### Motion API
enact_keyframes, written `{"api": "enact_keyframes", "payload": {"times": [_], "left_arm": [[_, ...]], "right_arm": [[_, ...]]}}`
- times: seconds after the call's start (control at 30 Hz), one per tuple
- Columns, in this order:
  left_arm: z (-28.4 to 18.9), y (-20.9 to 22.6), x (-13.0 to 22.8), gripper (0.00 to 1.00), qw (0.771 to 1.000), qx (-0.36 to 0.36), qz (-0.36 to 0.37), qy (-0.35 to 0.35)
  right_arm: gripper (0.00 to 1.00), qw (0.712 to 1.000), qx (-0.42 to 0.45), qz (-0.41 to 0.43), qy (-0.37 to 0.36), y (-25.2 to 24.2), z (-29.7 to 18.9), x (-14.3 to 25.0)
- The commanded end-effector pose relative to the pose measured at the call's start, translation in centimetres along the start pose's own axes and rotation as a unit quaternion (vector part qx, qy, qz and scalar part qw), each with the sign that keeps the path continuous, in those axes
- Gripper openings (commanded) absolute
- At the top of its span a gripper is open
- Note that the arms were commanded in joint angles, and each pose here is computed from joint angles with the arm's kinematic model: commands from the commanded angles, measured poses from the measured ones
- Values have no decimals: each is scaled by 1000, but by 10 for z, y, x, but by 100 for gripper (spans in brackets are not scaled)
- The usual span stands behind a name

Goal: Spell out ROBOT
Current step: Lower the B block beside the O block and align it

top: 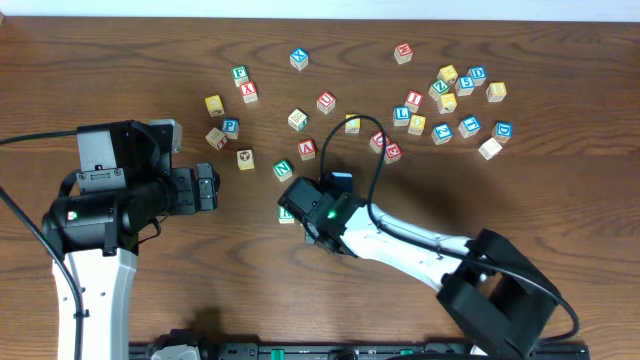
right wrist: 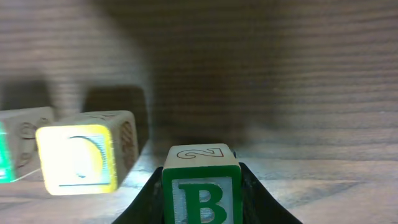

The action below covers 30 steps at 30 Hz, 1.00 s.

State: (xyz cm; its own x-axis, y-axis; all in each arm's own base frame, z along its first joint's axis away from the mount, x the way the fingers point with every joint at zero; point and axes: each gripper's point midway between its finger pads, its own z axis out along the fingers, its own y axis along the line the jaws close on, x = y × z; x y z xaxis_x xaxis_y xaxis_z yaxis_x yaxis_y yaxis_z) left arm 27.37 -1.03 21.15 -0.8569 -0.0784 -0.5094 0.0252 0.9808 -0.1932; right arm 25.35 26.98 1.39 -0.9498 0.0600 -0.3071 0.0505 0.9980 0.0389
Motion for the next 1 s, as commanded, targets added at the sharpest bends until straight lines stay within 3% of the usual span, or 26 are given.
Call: {"api": "enact_keyframes", "payload": {"times": [0.0, 0.13, 0.97], "left_arm": [[-4, -2, -4, 96, 1000, 6, 6, -7], [-4, -2, -4, 96, 1000, 6, 6, -7], [-4, -2, -4, 96, 1000, 6, 6, -7]], "right_arm": [[18, 1000, 6, -15, -7, 0, 3, 1], [14, 999, -7, -42, -17, 8, 3, -3], [15, 998, 4, -50, -26, 8, 16, -4]]}}
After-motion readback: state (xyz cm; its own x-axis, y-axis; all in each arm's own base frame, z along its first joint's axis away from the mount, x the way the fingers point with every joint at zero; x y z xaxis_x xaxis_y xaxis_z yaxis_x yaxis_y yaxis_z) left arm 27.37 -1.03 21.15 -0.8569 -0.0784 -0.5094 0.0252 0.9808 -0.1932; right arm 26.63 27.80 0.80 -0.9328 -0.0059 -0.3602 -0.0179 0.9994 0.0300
